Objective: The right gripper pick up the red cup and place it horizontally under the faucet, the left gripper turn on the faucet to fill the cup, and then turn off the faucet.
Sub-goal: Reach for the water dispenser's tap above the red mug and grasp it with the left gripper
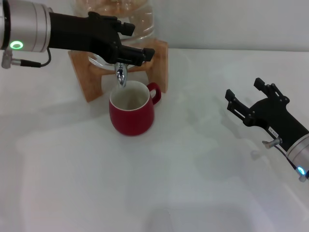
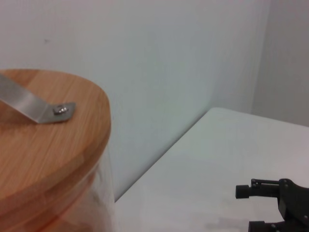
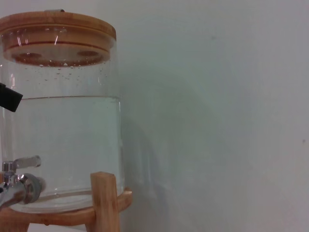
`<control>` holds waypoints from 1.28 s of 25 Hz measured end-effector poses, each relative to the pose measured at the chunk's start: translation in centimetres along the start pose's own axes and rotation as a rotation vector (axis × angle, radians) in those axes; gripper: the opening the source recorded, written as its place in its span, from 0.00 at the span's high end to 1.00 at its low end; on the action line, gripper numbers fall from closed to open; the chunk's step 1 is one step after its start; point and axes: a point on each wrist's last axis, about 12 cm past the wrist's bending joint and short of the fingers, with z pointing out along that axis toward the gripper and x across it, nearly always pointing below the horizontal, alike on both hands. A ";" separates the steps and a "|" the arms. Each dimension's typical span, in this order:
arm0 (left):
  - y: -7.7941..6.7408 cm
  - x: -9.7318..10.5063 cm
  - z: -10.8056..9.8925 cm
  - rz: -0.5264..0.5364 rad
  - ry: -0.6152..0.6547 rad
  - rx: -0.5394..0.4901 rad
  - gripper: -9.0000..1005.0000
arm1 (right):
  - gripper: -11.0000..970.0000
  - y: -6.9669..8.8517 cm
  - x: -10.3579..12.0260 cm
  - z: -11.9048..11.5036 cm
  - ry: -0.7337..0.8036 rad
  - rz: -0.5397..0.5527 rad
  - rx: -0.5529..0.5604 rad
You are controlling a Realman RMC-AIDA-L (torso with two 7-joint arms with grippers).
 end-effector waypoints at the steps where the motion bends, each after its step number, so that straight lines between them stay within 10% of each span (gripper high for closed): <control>1: 0.0 -0.1 0.0 0.004 0.009 0.002 0.15 | 0.13 0.0 0.0 0.0 0.000 0.000 0.000; 32: 0.8 0.1 1.8 0.086 0.074 0.020 0.15 | 0.13 -0.1 0.3 -0.4 0.009 0.018 0.007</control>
